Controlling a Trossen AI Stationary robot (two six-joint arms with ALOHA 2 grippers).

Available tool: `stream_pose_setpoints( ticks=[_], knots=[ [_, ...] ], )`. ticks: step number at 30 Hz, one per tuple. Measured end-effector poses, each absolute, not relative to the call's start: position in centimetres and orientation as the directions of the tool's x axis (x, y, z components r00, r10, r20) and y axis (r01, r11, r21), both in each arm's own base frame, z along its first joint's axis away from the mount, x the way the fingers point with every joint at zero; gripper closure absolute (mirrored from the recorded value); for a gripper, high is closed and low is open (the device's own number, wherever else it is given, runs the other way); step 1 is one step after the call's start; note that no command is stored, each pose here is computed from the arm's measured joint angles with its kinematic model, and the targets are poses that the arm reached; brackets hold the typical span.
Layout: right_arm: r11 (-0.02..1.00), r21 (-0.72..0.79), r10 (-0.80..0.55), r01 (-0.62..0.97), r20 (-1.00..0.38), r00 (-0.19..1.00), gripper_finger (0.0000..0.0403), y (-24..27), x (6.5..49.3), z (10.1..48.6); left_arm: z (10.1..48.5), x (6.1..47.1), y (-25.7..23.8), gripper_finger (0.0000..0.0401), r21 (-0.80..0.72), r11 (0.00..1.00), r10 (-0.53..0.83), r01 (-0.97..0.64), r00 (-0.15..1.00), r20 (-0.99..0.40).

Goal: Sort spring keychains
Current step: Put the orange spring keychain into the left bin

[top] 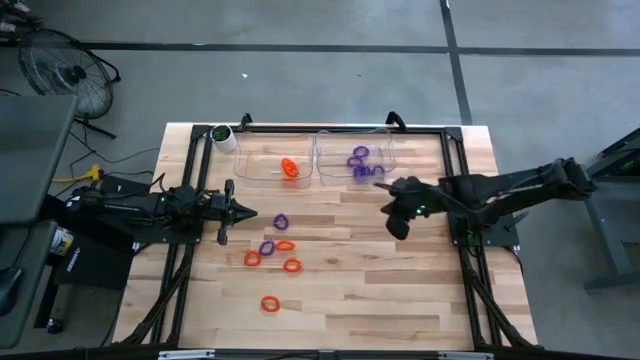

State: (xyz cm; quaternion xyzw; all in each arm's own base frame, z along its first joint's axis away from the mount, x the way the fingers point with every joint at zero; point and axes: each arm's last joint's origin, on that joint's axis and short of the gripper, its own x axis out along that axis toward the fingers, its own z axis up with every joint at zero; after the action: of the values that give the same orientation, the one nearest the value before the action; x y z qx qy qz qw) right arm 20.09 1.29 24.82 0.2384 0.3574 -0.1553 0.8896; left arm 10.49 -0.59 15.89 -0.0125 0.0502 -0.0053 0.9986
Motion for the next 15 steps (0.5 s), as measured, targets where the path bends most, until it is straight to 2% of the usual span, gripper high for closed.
stream_pose_setpoints(
  ticks=[6, 15],
  knots=[
    [0.834, 0.424, -0.050, 0.352, -0.579, 0.814, 0.0401, 1.1, 16.7, 22.2, 15.9, 10.5, -0.6, 0.0398, -0.026, 1.000, -0.012, 0.009, 0.995, -0.100],
    [0.842, 0.464, -0.050, 0.274, -0.439, 0.897, 0.0402, 0.7, 12.7, 18.9, 15.9, 10.5, -0.6, 0.0398, -0.026, 1.000, -0.012, 0.009, 0.995, -0.101]
  ],
)
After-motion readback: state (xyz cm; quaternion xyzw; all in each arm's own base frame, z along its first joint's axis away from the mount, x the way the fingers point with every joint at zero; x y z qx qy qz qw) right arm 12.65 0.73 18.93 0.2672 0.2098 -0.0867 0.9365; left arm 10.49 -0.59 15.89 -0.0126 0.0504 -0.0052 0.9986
